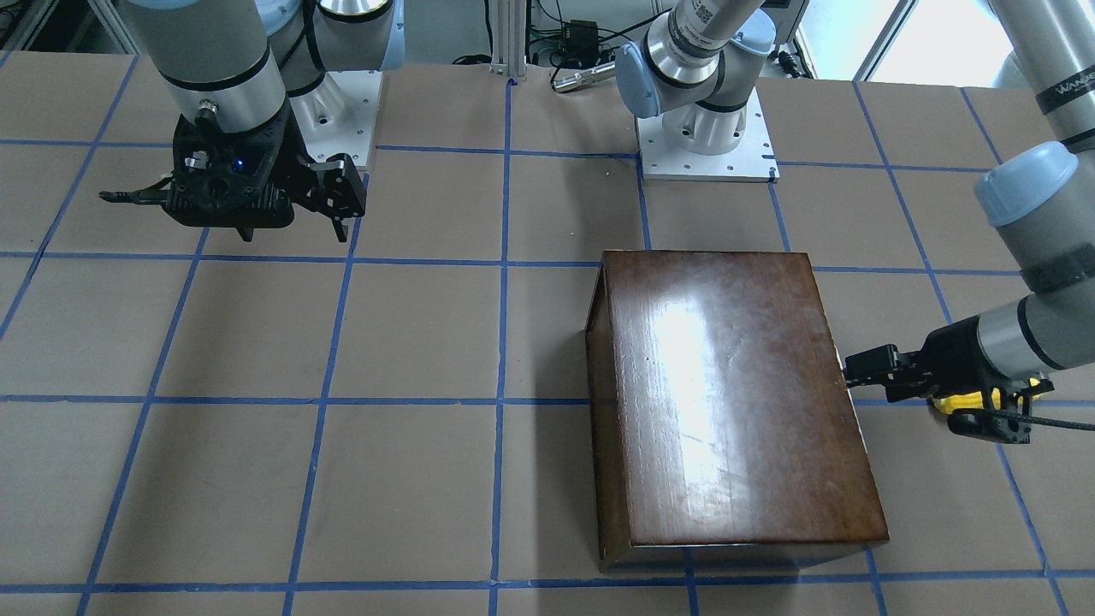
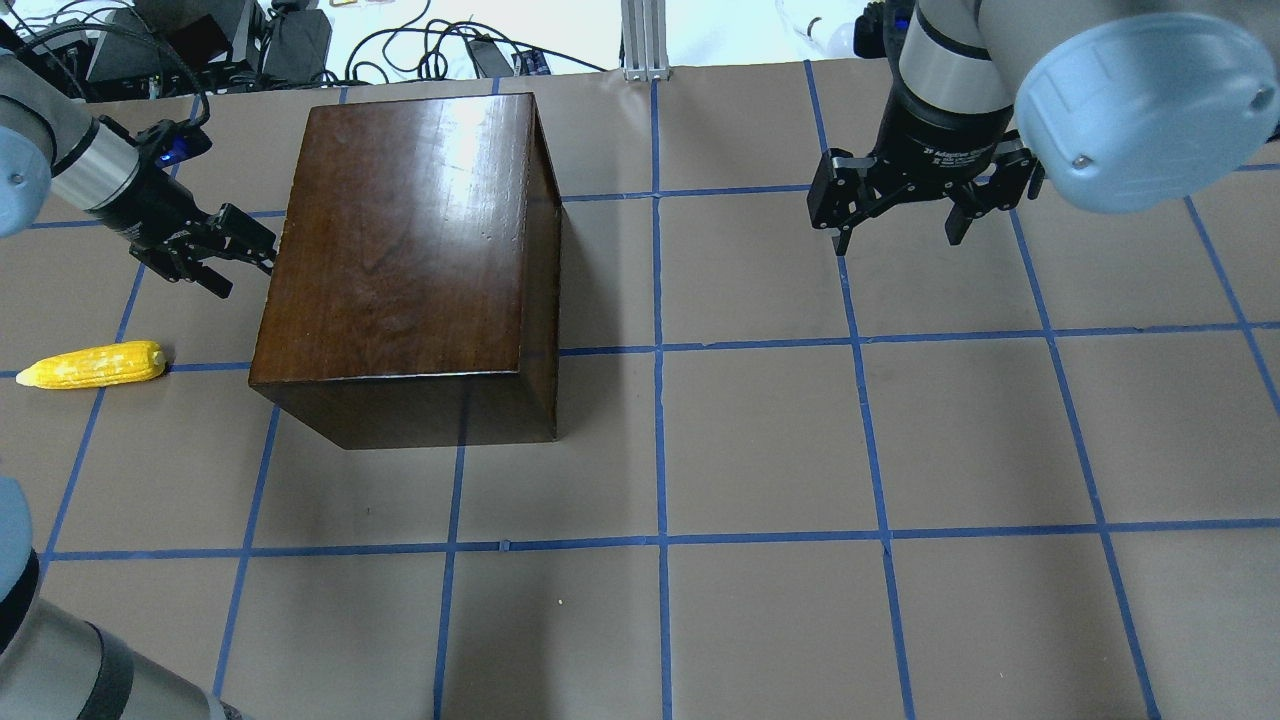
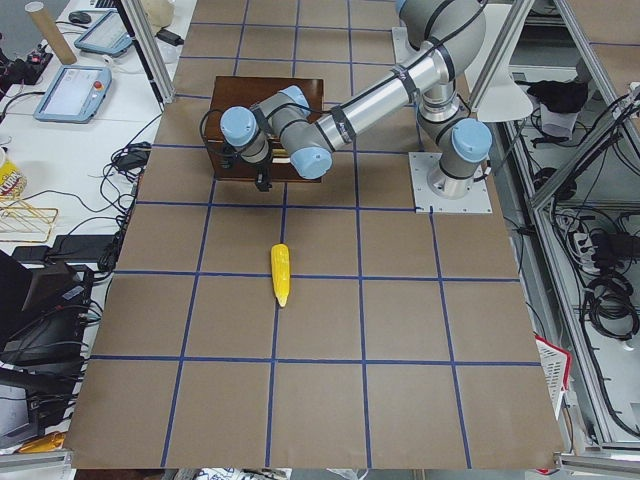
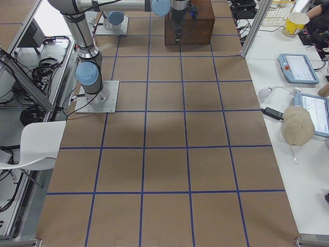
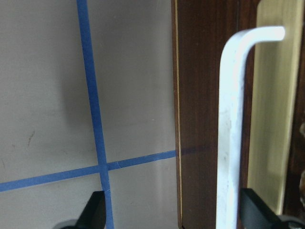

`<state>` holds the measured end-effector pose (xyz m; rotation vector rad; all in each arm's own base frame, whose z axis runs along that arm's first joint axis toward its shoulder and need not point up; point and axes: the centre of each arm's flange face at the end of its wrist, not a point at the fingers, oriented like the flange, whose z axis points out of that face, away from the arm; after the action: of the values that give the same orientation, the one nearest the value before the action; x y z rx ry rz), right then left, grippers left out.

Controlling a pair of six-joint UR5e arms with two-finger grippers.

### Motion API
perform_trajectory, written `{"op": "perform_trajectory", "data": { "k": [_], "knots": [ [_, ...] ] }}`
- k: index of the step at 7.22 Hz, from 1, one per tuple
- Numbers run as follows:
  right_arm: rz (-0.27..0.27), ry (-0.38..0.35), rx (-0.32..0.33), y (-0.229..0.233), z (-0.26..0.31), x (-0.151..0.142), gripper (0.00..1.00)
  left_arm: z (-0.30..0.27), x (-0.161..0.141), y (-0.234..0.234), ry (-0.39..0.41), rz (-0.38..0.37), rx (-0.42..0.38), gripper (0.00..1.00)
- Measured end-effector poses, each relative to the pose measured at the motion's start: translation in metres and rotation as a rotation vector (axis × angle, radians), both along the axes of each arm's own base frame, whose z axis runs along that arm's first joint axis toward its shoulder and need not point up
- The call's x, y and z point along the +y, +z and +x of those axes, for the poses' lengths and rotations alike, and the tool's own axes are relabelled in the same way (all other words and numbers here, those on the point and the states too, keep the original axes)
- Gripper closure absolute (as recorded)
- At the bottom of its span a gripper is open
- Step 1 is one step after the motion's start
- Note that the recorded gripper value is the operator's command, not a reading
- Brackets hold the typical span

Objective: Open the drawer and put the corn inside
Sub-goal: 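Hook the left gripper onto the white drawer handle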

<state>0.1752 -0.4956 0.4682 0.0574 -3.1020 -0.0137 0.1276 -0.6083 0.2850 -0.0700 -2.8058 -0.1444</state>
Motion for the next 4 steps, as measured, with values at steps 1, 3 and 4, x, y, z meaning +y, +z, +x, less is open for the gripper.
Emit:
{"op": "perform_trajectory", "data": {
  "k": [1,3,4],
  "knots": [
    [0.0,0.0,0.0,0.0,0.0,0.0,0.0,0.0004,-0.0006,-0.0008,-0.001,0.0,-0.001,0.0],
    [0.0,0.0,0.0,0.0,0.0,0.0,0.0,0.0045,-0.0011,-0.0013,0.002,-0.004,-0.007,0.0],
    [0.0,0.0,0.0,0.0,0.0,0.0,0.0,0.0096,-0.0006,-0.0016,0.008,-0.005,-0.01,0.0]
  ]
}}
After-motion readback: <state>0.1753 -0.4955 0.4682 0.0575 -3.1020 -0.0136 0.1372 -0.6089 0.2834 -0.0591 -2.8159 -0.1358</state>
